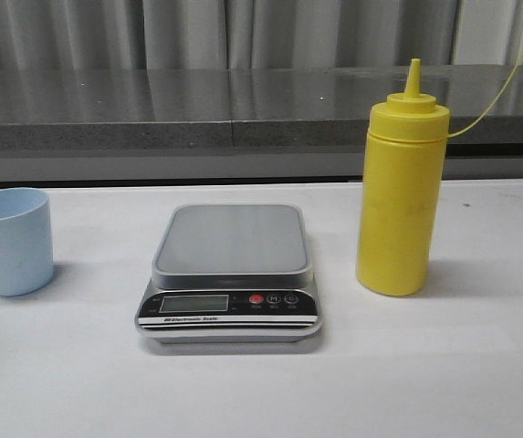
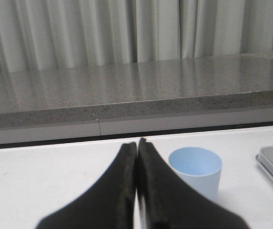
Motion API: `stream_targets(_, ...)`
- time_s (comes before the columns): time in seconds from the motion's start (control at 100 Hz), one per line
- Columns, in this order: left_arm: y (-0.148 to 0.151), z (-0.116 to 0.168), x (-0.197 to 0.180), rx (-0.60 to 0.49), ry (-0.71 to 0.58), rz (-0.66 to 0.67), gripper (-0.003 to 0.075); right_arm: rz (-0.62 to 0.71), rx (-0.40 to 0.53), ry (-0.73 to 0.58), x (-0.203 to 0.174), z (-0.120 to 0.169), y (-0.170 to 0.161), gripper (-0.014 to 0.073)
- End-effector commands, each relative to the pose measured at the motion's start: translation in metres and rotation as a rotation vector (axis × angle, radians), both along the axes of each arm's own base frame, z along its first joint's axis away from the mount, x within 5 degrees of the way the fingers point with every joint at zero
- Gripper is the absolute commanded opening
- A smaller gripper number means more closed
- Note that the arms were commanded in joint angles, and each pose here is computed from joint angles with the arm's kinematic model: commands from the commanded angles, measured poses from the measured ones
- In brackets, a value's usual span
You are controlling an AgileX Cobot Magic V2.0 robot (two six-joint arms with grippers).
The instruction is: Pour seasoning into cup on scale with both arms
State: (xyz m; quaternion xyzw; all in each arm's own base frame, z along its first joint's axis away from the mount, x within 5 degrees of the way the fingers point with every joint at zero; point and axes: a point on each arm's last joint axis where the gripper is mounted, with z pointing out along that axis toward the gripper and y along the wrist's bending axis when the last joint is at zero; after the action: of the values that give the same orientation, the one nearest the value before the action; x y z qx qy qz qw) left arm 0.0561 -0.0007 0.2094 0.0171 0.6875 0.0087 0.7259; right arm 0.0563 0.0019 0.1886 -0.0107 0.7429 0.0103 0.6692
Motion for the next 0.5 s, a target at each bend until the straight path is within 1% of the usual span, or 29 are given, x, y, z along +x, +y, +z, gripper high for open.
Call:
stream_targets(0.0, 0.000, -0.007, -0.001, -0.004, -0.062, -0.001, -0.0020, -0.008, -0.008, -0.125, -0.002, 0.015, -0.001, -0.0068)
stream_targets(0.13, 0.000, -0.002, -0.002, -0.021, -0.046, -0.002, -0.0020, -0.008, -0.008, -0.125, -0.002, 0.015, -0.001, -0.0068)
stream_targets(0.2, 0.000, 0.004, -0.003, -0.032, -0.053, -0.003, -0.0020, -0.008, -0.008, -0.125, -0.002, 0.015, -0.001, -0.0068)
stream_targets(0.39, 0.000, 0.035, -0.007, -0.034, -0.090, -0.005, -0.0020, -0.008, -0.008, -0.125, -0.002, 0.015, -0.001, -0.0068)
stream_targets(0.49, 0.000, 0.051, -0.003, -0.050, -0.034, -0.008, -0.0020, -0.008, -0.008, -0.125, -0.002, 0.015, -0.001, -0.0068)
